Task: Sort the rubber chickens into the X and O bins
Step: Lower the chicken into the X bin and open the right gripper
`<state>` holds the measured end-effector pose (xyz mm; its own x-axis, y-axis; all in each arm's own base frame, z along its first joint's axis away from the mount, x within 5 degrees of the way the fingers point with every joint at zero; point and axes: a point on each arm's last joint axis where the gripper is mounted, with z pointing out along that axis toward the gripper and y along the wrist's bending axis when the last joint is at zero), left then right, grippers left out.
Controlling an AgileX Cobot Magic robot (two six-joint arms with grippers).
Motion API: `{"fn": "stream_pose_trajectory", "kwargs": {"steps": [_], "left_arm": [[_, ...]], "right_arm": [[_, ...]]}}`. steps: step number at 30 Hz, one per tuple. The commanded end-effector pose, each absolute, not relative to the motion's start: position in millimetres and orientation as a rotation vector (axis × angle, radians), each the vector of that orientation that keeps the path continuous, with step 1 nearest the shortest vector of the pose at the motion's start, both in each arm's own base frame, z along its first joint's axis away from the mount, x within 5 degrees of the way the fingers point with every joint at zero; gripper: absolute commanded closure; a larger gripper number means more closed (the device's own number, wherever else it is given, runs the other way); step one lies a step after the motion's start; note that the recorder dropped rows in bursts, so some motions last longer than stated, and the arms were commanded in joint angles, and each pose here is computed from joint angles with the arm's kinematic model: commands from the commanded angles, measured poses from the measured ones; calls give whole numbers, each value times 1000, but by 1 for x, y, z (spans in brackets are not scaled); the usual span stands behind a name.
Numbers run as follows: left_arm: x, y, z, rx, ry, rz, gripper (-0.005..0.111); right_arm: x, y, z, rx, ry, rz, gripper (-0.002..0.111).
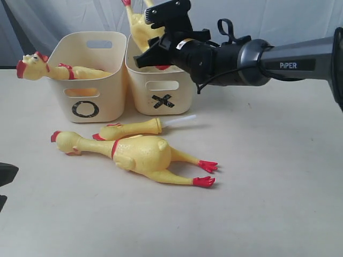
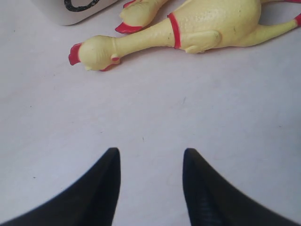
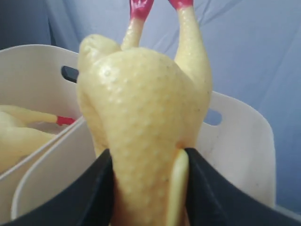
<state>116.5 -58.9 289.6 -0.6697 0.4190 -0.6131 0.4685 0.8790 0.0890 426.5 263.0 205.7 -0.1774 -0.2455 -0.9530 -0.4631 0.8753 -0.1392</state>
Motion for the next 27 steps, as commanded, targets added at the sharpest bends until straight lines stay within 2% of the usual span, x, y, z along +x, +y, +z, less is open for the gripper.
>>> {"fn": "stream_pose_trajectory", "kwargs": {"steps": [1, 13, 20, 23, 27], "left_arm": [[116, -59, 290, 631, 2386, -111, 66], [116, -59, 290, 631, 2386, -111, 66], [116, -59, 290, 631, 2386, -111, 66], [116, -59, 290, 631, 2386, -111, 66], [116, -59, 290, 631, 2386, -111, 66]], "right_arm": [[440, 240, 207, -489, 1813, 194, 109], [440, 236, 201, -534, 1869, 195, 108], [440, 236, 201, -536, 1872, 196, 73], [440, 236, 201, -536, 1872, 196, 68], [440, 236, 201, -535, 1871, 196, 69]]}}
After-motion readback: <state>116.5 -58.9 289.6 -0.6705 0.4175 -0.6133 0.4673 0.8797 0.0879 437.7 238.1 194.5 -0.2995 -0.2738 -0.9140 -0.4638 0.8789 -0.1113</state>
